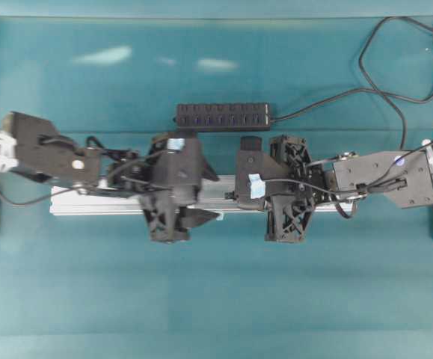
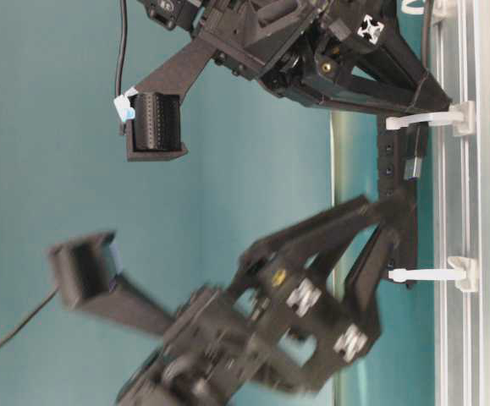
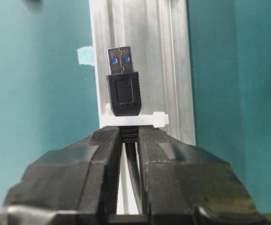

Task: Pass the USB cable through three rings with both arms.

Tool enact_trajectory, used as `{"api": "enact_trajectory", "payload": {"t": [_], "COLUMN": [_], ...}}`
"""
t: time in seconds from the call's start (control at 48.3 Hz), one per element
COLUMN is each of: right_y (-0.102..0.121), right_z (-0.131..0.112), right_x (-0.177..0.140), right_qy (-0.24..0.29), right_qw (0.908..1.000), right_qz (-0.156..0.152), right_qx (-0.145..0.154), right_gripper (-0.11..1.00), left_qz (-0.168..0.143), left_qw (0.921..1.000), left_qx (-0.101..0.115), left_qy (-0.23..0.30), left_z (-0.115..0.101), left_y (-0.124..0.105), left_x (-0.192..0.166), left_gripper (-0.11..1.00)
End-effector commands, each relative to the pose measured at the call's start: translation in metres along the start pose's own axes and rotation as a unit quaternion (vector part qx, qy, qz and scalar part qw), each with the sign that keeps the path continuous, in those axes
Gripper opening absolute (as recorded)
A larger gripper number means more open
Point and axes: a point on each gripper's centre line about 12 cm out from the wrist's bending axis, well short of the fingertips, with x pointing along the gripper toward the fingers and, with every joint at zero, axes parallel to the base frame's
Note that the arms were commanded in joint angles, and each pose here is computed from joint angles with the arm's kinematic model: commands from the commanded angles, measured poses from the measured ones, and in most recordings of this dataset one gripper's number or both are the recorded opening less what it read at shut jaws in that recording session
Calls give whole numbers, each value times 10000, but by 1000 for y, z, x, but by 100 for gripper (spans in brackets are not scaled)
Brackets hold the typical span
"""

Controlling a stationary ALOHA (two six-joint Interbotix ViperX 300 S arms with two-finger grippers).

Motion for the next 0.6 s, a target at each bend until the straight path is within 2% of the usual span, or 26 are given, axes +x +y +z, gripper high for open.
{"api": "enact_trajectory", "payload": {"t": [0.0,0.166,0.393,0.58], "right_y": [1,2,2,2], "right_z": [5,7,7,8], "right_x": [-4,-4,-4,-4], "right_qy": [-134,-214,-213,-243], "right_qw": [9999,9997,9997,9996], "right_qz": [35,61,64,71], "right_qx": [70,86,100,93], "right_gripper": [-7,-7,-7,-7], "left_qz": [-6,-8,4,55], "left_qw": [9998,9999,10000,9999], "left_qx": [1,1,-12,-49], "left_qy": [-177,-131,16,-90], "left_z": [13,14,3,2], "left_y": [-1,-1,1,6], "left_x": [6,21,30,32], "left_gripper": [88,88,87,86]}}
